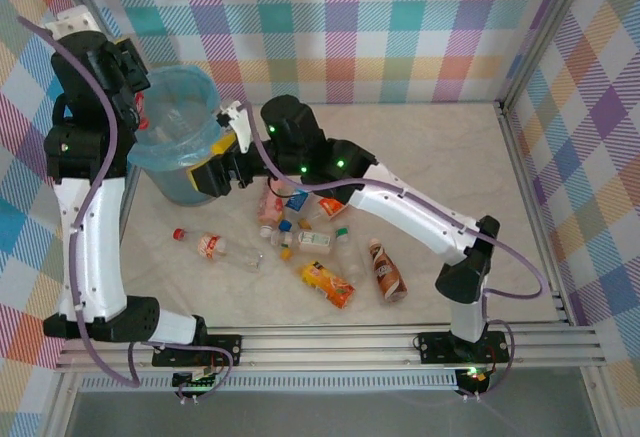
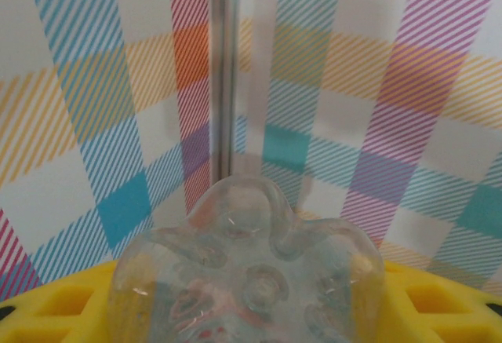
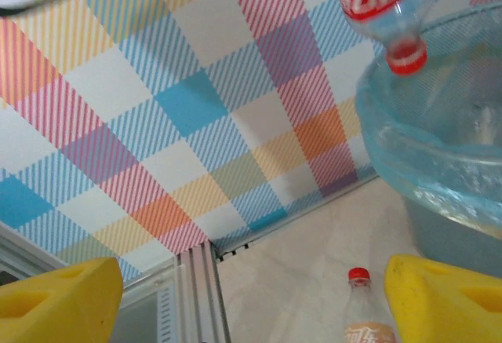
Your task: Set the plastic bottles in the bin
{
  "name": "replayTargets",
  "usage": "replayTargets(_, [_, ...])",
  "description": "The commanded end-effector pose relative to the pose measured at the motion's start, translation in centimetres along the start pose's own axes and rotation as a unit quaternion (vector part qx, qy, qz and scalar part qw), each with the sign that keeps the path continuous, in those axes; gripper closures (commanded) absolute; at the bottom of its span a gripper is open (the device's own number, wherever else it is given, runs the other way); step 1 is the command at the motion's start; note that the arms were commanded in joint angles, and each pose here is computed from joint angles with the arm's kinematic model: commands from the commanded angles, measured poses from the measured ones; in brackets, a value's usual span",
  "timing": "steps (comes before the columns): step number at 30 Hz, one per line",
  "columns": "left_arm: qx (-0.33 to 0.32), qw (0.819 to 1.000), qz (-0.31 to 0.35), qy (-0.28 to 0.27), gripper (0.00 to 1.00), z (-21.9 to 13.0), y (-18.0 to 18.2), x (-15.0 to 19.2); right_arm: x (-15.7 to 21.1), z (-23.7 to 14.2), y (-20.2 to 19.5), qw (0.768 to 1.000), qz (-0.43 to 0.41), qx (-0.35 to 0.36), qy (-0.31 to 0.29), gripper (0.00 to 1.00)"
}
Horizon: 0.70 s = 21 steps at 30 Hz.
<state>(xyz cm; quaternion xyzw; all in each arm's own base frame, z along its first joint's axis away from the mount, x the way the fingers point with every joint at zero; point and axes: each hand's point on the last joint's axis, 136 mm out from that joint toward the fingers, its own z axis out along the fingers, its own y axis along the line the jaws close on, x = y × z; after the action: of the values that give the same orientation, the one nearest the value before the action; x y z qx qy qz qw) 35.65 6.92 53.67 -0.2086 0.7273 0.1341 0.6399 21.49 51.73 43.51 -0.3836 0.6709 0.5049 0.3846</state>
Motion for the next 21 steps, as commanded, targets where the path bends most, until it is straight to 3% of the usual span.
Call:
replayTargets(1, [0.012, 0.999, -0.010, 0.047, 0.47, 2.9, -0.2, 3.1, 0.1, 0.7, 1.4, 0.999, 0.020, -0.032, 0.016, 0.15])
replayTargets(9, [0.007, 0.991, -0.007, 0.130, 0.43, 8.6, 1.1, 10.7, 3.2, 2.1, 0.9, 0.997, 0.037, -0.032, 0.055, 0.16])
replayTargets(21, [0.013, 0.972, 0.015, 0.232, 0.30, 11.7, 0.9, 20.7, 6.0, 2.1, -0.2, 0.996, 0.048, -0.019, 0.078, 0.16])
